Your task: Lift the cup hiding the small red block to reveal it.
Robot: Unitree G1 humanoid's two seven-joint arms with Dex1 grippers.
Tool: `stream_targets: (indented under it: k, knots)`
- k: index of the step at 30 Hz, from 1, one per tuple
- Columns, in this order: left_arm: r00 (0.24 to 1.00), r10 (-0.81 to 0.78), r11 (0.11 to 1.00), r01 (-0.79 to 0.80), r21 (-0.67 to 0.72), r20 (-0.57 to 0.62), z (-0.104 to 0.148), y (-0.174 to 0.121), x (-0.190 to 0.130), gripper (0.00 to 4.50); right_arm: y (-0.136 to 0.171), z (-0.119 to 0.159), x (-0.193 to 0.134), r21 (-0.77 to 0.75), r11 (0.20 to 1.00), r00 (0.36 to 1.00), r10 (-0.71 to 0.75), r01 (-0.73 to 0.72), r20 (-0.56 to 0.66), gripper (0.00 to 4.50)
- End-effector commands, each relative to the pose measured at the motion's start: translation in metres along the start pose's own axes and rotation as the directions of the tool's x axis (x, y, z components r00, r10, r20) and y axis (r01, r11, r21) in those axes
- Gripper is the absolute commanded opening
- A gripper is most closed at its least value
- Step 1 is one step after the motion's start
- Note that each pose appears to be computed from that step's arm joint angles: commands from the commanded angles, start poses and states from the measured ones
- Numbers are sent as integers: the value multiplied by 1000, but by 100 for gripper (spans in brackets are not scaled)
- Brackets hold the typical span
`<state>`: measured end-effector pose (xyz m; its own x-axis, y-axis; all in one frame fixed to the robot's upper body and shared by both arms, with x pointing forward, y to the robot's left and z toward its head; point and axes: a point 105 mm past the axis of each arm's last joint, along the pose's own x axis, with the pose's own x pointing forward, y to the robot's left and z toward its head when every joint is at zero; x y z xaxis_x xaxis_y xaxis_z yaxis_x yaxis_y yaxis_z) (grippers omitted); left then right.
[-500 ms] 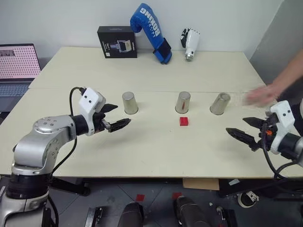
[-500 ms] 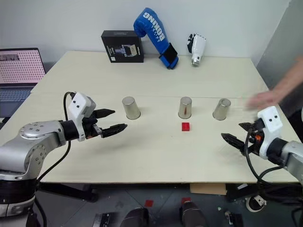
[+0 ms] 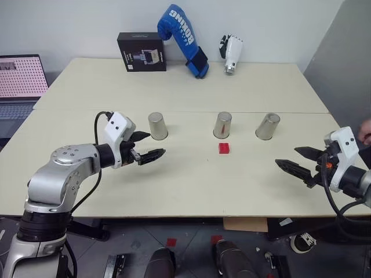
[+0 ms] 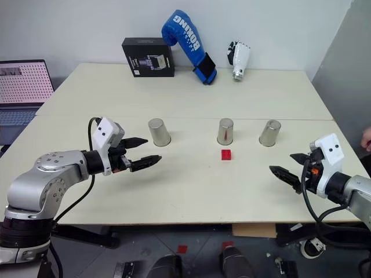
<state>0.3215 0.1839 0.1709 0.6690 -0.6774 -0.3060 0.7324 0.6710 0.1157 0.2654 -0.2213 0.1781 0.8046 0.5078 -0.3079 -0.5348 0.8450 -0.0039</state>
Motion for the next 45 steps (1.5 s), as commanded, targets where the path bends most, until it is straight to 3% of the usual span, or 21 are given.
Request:
stream_targets:
  k: [1,45]
  knots:
    - [999,-5,999,3,48,32,12,-3,-2,450,2,10,-4,-36,999,999,5,-4,34,447]
    - [1000,-6,996,4,90,21,14,0,-3,450,1,9,-2,-33,999,999,0,1,43,447]
